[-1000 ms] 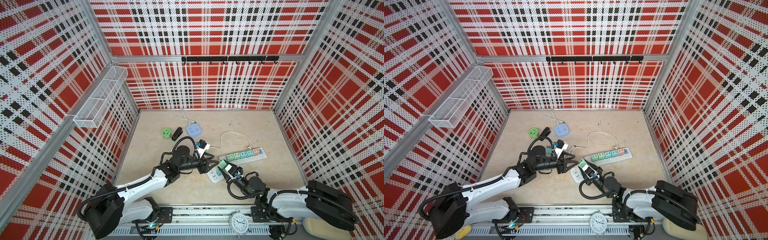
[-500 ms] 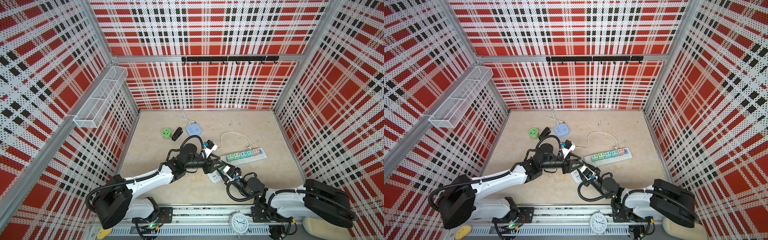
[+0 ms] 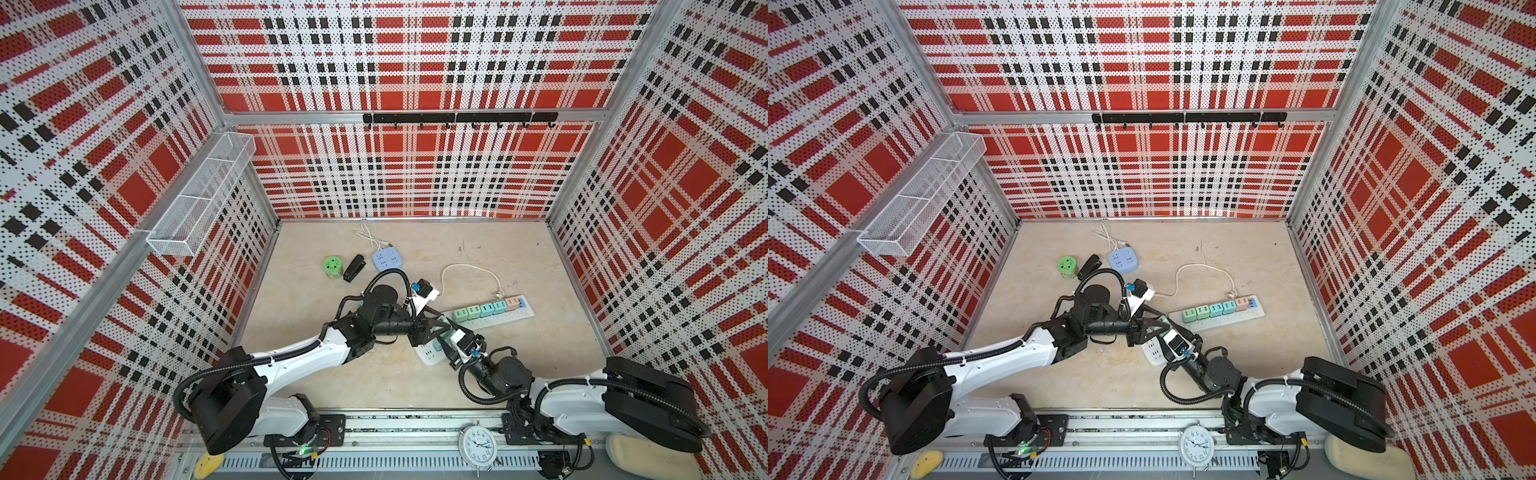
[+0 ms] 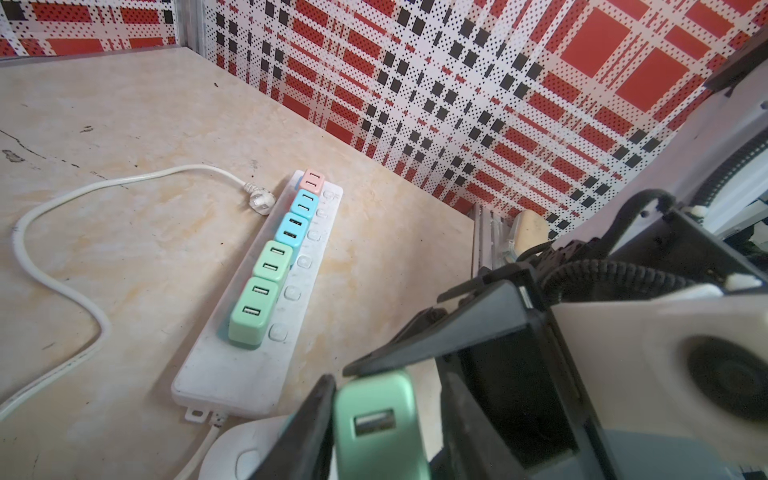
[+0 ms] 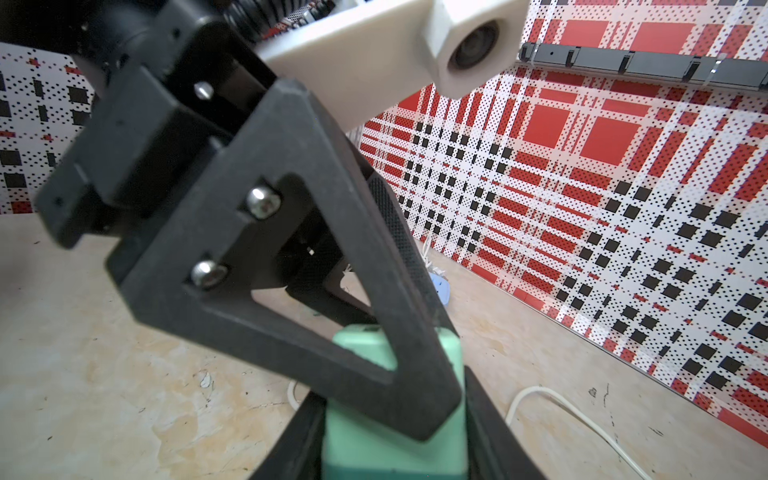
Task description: Insert the plug
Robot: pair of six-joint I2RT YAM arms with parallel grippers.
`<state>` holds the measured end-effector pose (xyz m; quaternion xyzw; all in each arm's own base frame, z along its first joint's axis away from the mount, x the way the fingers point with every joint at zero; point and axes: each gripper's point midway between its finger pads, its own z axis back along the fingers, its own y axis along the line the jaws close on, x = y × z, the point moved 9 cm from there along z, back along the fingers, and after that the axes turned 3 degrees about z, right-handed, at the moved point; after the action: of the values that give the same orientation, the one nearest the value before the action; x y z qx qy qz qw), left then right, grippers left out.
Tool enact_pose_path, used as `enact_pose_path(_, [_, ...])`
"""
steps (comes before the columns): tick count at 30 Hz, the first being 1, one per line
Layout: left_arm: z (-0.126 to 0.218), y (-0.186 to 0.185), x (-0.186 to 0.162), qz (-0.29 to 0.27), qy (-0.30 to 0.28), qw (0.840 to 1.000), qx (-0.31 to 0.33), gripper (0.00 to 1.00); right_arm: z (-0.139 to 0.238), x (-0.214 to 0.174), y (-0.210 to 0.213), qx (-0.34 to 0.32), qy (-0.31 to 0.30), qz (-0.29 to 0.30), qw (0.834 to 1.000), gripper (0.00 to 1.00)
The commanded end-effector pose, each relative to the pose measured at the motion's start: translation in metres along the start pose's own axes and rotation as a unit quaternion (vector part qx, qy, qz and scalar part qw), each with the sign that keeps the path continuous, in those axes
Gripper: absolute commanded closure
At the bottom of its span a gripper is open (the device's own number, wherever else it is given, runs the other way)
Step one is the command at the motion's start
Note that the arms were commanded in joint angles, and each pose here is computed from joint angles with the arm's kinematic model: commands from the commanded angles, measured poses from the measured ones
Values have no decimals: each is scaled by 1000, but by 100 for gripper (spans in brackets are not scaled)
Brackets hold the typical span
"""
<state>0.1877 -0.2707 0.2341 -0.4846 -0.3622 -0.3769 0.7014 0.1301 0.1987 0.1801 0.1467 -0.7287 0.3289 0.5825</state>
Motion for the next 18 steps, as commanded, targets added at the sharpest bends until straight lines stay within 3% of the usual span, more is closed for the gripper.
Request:
enact_pose_path(1, [-3, -14, 3, -4, 26, 999, -26, 60, 2, 7, -8, -32, -15, 15, 999, 100])
enact_pose_path(7, [-5, -35, 3, -41, 70, 996, 24, 61, 18, 5, -14, -41, -33, 77, 996, 100])
enact_pose_path(13, [-12, -42, 0, -52, 94, 994, 26, 61, 22, 5, -18, -52, -24, 115, 992, 100])
enact_pose_path(18, [-13, -43, -1, -58, 104, 992, 30, 53, 27, 5, -28, -92, -9, 143, 985, 100])
